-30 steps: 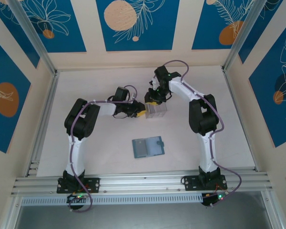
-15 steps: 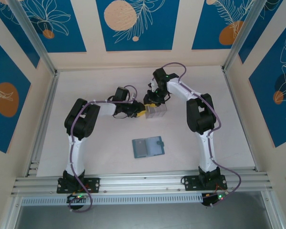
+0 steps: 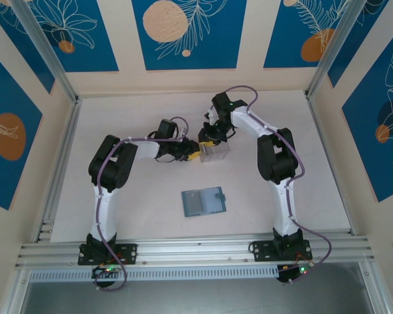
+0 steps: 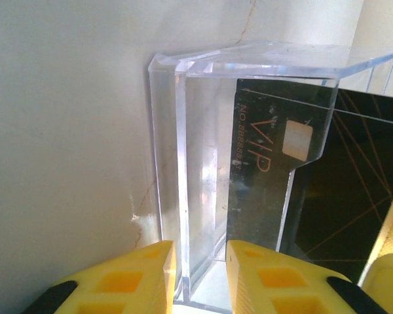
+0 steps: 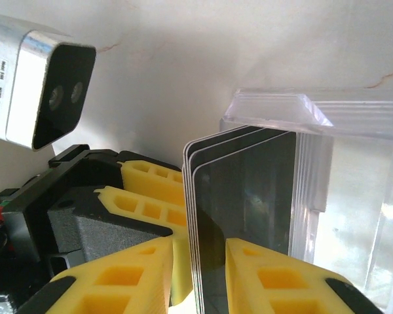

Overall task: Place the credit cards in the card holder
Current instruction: Pick up the credit card from the storage box, then insert the credit card into the card slot.

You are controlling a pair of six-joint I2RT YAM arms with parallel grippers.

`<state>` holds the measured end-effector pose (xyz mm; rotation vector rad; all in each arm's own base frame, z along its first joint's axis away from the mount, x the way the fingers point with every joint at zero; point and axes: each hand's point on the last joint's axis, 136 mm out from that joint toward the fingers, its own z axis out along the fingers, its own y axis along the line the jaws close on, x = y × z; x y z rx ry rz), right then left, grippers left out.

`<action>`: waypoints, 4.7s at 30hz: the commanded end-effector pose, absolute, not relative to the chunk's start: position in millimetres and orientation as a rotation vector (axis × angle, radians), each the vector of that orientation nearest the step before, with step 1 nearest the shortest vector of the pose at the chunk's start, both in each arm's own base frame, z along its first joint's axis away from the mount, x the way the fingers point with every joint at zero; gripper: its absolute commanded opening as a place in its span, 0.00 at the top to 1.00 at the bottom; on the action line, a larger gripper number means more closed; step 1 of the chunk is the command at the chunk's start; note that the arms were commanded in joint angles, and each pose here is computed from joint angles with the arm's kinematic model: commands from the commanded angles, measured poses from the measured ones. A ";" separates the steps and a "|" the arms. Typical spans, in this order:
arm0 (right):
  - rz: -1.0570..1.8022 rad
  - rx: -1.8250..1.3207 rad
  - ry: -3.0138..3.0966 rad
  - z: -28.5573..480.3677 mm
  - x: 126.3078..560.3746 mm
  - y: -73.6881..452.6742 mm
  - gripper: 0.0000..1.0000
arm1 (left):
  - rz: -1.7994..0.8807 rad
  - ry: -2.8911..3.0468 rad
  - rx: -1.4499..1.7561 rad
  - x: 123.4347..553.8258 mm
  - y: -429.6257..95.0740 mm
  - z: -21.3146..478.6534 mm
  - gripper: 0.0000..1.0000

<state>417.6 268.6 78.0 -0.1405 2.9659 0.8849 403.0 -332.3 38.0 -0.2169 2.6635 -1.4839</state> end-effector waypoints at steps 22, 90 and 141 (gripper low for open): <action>0.899 -0.133 2.966 90.3 407.7 266.1 0.81 | -1.498 2.685 -0.197 394.7 -338.7 25.5 0.73; 0.401 0.005 2.841 146.5 418.0 186.2 1.00 | -1.494 2.619 -0.147 394.7 -319.4 75.2 0.73; 0.836 -0.340 2.771 148.6 226.0 245.0 1.00 | -1.137 2.864 0.288 232.4 -297.9 74.3 0.72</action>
